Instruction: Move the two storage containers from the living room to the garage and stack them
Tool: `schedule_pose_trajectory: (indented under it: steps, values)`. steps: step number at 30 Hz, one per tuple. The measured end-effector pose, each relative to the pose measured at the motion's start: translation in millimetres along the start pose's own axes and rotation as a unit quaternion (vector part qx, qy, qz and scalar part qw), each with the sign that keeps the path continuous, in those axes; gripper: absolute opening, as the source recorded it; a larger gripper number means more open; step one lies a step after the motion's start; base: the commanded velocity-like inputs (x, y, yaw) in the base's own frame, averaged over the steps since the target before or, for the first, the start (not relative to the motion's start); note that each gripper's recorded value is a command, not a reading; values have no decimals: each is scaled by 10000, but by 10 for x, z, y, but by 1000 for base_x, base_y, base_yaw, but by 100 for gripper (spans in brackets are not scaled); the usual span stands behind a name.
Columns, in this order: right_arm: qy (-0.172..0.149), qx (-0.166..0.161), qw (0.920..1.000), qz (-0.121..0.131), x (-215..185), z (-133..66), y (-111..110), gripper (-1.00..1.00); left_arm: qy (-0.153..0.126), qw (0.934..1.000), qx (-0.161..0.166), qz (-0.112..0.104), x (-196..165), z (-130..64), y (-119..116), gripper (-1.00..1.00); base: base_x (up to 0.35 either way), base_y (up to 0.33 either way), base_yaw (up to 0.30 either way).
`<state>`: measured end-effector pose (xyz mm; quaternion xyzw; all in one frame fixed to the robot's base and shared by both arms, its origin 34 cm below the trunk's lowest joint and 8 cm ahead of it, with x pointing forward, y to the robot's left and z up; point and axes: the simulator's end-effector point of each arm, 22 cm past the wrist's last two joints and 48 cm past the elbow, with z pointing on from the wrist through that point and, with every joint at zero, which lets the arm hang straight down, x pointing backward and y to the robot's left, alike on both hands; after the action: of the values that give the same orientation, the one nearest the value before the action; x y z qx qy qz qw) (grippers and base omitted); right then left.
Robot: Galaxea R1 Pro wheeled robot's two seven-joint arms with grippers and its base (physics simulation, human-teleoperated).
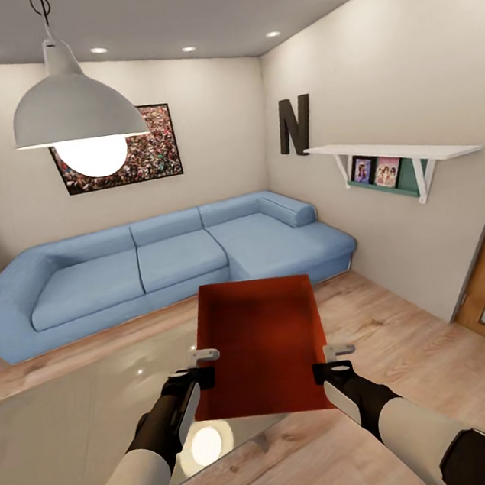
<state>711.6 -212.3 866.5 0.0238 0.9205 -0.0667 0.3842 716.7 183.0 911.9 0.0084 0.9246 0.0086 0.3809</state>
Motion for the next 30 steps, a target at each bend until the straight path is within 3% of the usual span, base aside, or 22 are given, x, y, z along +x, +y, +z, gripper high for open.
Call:
schedule_pose_trajectory:
  steps: [30]
  values:
    - [6, 10, 10000, 2, 5, -3, 7, -100, 8, 10000, 2, -9, 8, 2, 7, -100, 0, 0, 280]
